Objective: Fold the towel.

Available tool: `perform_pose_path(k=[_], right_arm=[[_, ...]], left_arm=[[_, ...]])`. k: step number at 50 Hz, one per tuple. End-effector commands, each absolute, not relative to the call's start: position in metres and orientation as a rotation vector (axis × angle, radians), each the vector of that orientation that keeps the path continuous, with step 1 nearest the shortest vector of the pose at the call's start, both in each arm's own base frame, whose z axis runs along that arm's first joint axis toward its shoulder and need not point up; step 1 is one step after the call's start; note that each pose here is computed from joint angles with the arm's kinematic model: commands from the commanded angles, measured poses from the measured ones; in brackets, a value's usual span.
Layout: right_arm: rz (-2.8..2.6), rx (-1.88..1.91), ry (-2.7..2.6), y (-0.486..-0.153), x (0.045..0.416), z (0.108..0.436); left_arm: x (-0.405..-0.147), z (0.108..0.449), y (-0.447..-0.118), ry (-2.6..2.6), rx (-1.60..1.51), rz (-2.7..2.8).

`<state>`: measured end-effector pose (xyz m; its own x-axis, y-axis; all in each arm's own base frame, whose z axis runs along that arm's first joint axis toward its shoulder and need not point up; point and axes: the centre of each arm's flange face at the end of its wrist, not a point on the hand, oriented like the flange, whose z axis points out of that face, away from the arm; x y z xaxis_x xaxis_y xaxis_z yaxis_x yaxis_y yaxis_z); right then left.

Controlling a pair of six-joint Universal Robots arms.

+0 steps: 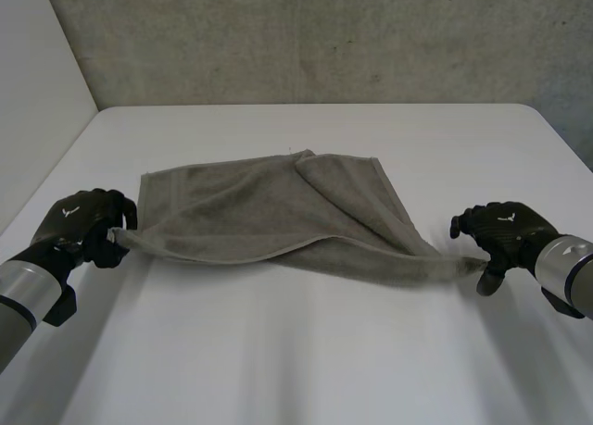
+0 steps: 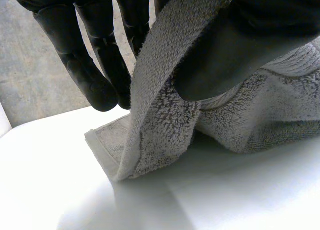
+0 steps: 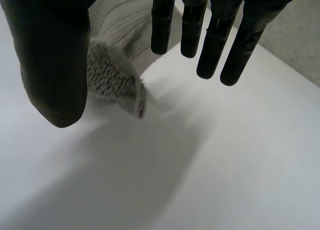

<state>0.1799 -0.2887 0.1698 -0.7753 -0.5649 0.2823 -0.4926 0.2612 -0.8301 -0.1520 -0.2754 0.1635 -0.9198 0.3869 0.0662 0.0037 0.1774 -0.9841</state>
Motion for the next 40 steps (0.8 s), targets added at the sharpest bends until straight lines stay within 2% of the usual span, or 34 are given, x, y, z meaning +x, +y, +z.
perform_pose_path(k=[1,12,17,19,20,21,22,23,24,25,26,27,28,29,30,33,34,36,40], right_arm=[[-1.5,-1.012,2.451,-0.289,0.183,0.157],[-1.441,-0.868,2.401,-0.289,0.188,0.157],[-1.493,-0.804,2.386,-0.297,0.186,0.169],[-1.614,-0.788,2.339,-0.305,0.182,0.197],[-1.615,-0.788,2.338,-0.305,0.182,0.198],[-1.703,-0.784,2.291,-0.305,0.18,0.222],[-1.704,-0.784,2.29,-0.305,0.18,0.222],[-1.804,-0.779,2.241,-0.301,0.176,0.25],[-1.9,-0.773,2.194,-0.299,0.171,0.275],[-1.901,-0.773,2.193,-0.299,0.171,0.275],[-2.0,-0.775,2.138,-0.296,0.167,0.301],[-2.092,-0.788,2.07,-0.292,0.167,0.326],[-2.093,-0.788,2.069,-0.292,0.167,0.326],[-2.17,-0.807,1.997,-0.286,0.167,0.35],[-2.171,-0.808,1.997,-0.286,0.167,0.351],[-2.26,-0.843,1.914,-0.269,0.164,0.405],[-2.26,-0.843,1.914,-0.269,0.164,0.405],[-2.275,-0.841,1.923,-0.262,0.156,0.431],[-2.249,-0.86,1.931,-0.262,0.154,0.443]], left_arm=[[-0.151,0.163,-0.275,-2.161,-0.371,1.799],[-0.152,0.162,-0.275,-2.163,-0.375,1.797],[-0.152,0.168,-0.274,-2.154,-0.374,1.81],[-0.152,0.174,-0.275,-2.136,-0.379,1.832],[-0.152,0.186,-0.275,-2.105,-0.381,1.876],[-0.152,0.186,-0.275,-2.105,-0.381,1.876],[-0.151,0.2,-0.274,-2.07,-0.381,1.917],[-0.151,0.201,-0.274,-2.07,-0.381,1.918],[-0.151,0.216,-0.273,-2.034,-0.371,1.954],[-0.15,0.232,-0.271,-1.995,-0.355,1.987],[-0.15,0.232,-0.271,-1.995,-0.355,1.987],[-0.15,0.251,-0.269,-1.949,-0.335,2.015],[-0.15,0.27,-0.265,-1.901,-0.312,2.04],[-0.15,0.27,-0.265,-1.9,-0.312,2.041],[-0.15,0.289,-0.26,-1.853,-0.287,2.058],[-0.149,0.324,-0.254,-1.772,-0.233,2.081],[-0.149,0.324,-0.253,-1.771,-0.233,2.081],[-0.147,0.353,-0.249,-1.717,-0.181,2.081],[-0.144,0.363,-0.252,-1.716,-0.148,2.085]])
